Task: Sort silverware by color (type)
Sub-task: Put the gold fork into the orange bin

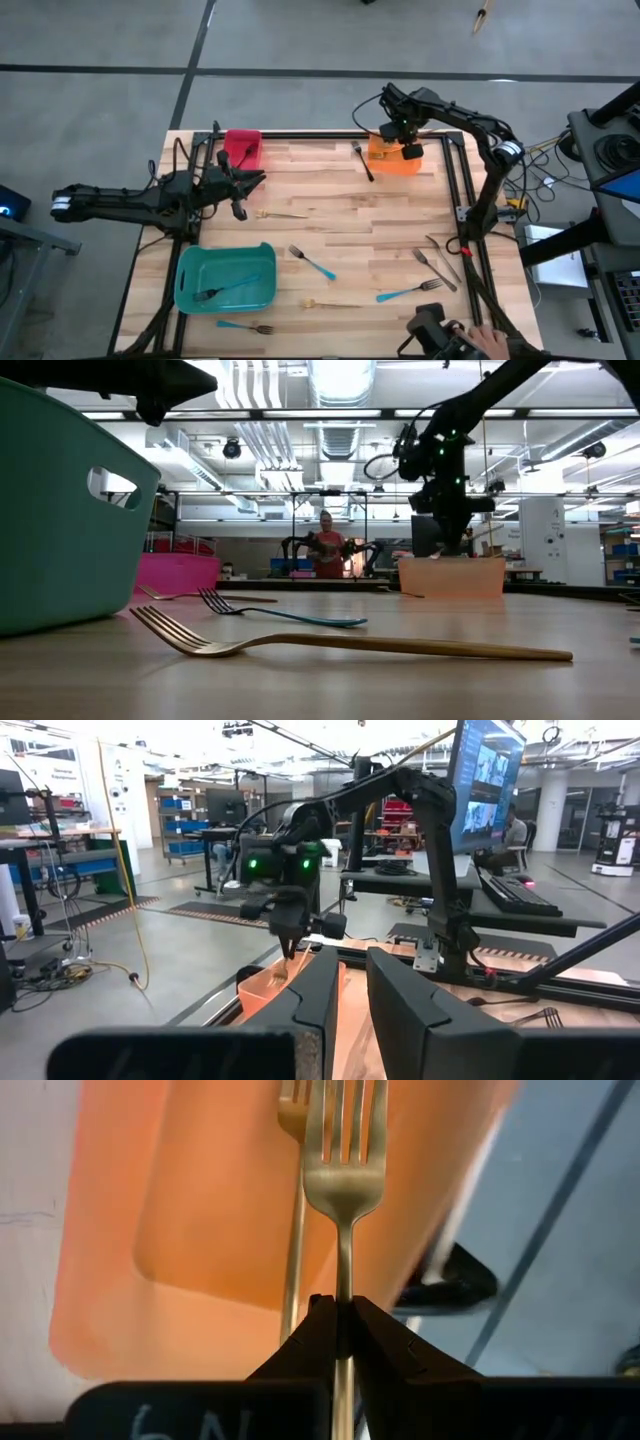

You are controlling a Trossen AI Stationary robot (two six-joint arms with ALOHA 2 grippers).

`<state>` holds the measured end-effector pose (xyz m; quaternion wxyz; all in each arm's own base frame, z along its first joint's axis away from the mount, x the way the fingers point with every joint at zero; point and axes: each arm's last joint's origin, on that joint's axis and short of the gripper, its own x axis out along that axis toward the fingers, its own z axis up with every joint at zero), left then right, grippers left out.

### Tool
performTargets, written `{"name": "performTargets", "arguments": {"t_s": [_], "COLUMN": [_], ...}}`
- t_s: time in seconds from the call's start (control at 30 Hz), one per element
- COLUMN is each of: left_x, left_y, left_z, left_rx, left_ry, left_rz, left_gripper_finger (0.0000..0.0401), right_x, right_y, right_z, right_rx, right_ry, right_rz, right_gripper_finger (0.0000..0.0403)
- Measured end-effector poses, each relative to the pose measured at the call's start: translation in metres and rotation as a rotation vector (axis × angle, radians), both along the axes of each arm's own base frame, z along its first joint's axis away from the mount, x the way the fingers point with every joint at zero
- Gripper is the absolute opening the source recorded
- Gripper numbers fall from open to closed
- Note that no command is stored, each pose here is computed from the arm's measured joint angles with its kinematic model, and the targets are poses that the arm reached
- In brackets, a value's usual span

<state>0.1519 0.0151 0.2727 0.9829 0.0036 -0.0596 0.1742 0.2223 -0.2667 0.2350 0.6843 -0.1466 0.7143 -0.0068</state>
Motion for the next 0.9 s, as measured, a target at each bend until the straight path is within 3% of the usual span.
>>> {"name": "performTargets", "arguments": {"t_s": [0.43, 0.9], "left_x": [0.000, 0.000], "left_y": [0.000, 0.000], "left_z": [0.000, -0.001], "left_rx": [0.012, 0.014], "left_ry": [0.005, 0.013], "left_rz": [0.001, 0.002], "left_gripper_finger": [0.0039, 0.0039], "right_x": [0.009, 0.011], "right_y": [-0.010, -0.012], "right_z": [-0.043, -0.047], "right_rx": [0.083, 0.083], "right_ry": [0.061, 0.062], "right_rz": [-0.064, -0.068], "right_gripper_finger": [0.0013, 0.0013]}}
